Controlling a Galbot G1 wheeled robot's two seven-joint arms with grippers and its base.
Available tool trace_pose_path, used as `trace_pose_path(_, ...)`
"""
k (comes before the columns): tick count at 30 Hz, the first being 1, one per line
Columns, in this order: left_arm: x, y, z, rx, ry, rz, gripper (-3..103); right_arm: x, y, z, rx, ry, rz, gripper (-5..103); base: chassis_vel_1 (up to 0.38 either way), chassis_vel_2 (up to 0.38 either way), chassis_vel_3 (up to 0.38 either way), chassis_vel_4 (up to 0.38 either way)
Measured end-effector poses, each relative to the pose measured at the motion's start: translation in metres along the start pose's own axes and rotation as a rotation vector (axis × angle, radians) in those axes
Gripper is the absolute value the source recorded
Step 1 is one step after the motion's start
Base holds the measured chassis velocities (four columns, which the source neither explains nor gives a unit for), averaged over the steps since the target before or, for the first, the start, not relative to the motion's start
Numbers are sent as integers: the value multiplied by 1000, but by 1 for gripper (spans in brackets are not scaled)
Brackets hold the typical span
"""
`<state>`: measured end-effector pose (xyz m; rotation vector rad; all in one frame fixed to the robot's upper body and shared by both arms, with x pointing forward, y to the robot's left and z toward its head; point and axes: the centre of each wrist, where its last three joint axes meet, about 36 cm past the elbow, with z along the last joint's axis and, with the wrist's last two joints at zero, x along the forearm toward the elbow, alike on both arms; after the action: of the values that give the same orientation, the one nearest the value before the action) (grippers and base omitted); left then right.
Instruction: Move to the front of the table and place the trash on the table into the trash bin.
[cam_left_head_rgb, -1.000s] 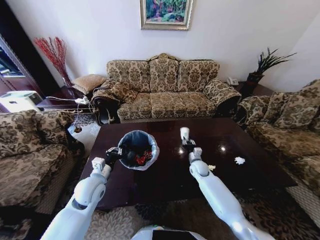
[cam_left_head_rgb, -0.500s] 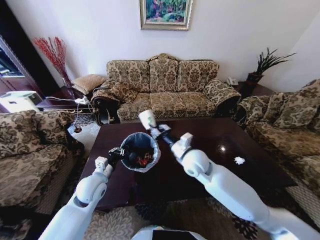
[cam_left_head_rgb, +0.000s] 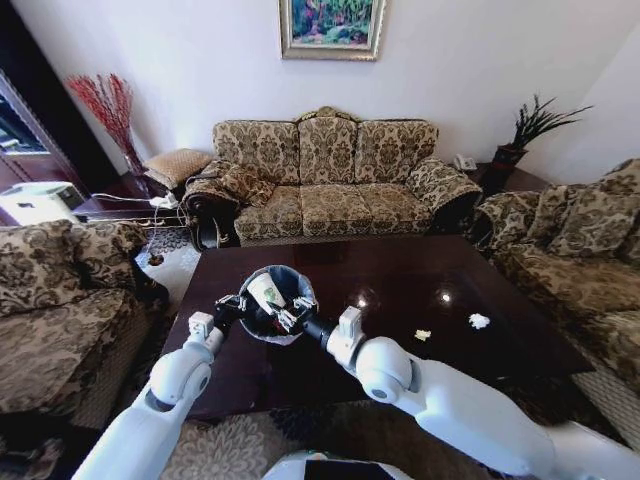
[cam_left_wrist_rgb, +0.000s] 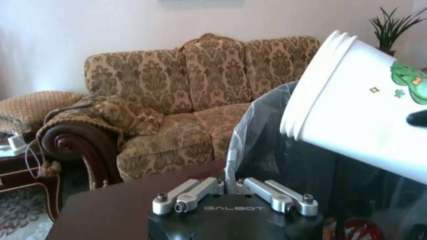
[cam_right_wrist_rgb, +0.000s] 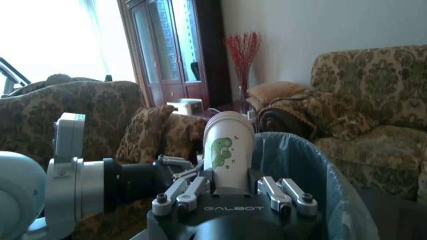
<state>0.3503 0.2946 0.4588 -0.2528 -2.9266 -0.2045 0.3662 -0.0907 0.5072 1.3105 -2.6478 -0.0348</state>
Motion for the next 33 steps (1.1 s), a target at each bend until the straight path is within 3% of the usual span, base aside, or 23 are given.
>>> trace_pose_path(12,0,0,0,3,-3,-5,3,2,-4,-3,12,3,15,28,0,0,0,0)
trace_pose_path(18,1,0,-3,3,-11,-6,3,3,-5,-3,11,6,19,42,0,0,0,0)
trace_pose_path(19,2,0,-3,3,-12,-7,3,3,-5,-3,10,5,20,52,0,0,0,0)
trace_pose_path(21,2,0,-3,4,-12,-9,3,2,-6,-3,10,5,22,52,0,0,0,0)
trace_pose_path(28,3,0,-4,3,-16,-12,3,0,-7,-3,10,-1,26,85,0,0,0,0)
trace_pose_path(30,3,0,-4,3,-17,-12,3,0,-6,-4,9,-10,25,85,0,0,0,0)
trace_pose_path(32,3,0,-4,5,-17,-13,3,1,-3,-8,16,-46,24,95,0,0,0,0)
trace_pose_path(33,3,0,-4,5,-17,-13,3,1,-3,-8,16,-46,24,95,0,0,0,0)
